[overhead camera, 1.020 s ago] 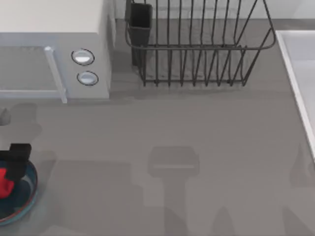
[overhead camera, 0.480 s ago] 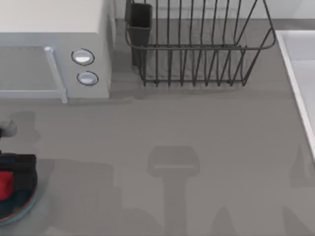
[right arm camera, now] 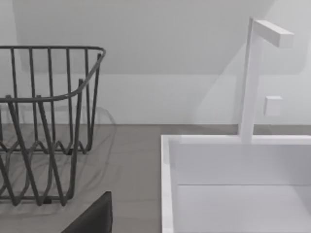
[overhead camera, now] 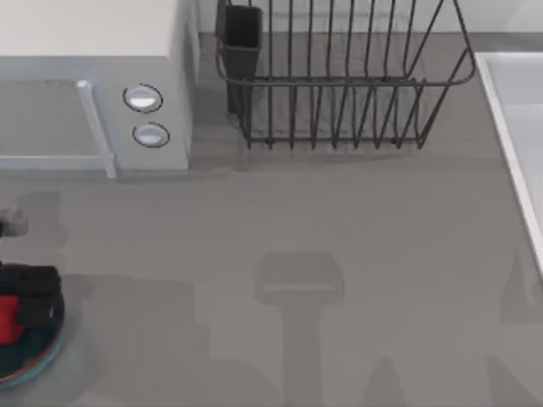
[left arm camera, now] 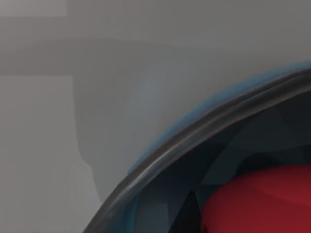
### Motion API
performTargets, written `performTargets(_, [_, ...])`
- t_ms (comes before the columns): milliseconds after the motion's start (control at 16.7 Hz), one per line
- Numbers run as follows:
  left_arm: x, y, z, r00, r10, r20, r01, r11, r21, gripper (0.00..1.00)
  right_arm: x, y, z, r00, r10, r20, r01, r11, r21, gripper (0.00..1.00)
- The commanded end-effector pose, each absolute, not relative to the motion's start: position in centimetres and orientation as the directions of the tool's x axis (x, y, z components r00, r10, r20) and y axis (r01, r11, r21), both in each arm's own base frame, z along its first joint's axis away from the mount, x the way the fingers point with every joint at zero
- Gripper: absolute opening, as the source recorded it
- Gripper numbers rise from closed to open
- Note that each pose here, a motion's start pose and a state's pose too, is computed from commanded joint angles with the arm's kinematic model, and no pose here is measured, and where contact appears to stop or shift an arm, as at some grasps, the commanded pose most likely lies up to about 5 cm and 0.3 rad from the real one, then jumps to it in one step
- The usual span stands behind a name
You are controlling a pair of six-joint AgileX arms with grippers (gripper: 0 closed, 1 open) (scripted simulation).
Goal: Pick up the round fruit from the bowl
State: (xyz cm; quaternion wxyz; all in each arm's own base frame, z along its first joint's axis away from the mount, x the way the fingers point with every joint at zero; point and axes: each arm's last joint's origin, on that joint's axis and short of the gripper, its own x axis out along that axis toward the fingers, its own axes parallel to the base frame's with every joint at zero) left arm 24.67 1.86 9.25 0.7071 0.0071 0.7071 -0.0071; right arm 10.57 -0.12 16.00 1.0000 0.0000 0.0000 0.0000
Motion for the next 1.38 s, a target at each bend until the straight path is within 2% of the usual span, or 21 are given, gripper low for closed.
performTargets(420, [24.7, 1.9, 9.3, 0.000, 0.000, -1.000, 0.020, 1.000, 0.000, 0.02, 10.6, -0.1, 16.0, 1.000, 0.000, 0.000, 0.000, 1.000, 0.000, 1.00])
performTargets(900, [24.7, 1.9, 9.3, 0.000, 0.000, -1.000, 0.020, 1.000, 0.000, 0.00, 10.6, -0.1, 16.0, 1.000, 0.000, 0.000, 0.000, 1.000, 0.000, 1.00])
performTargets(960, [24.8, 1.8, 12.5, 0.059, 0.027, -0.998, 0.018, 0.999, 0.028, 0.00, 10.6, -0.1, 16.0, 1.000, 0.000, 0.000, 0.000, 1.000, 0.000, 1.00])
performTargets(1200, [25.7, 1.9, 13.8, 0.052, 0.027, -0.998, 0.018, 0.999, 0.028, 0.00, 10.6, -0.1, 16.0, 1.000, 0.000, 0.000, 0.000, 1.000, 0.000, 1.00])
performTargets(1380, [27.5, 2.0, 17.4, 0.046, 0.027, -0.999, 0.019, 0.999, 0.028, 0.00, 10.6, -0.1, 16.0, 1.000, 0.000, 0.000, 0.000, 1.000, 0.000, 1.00])
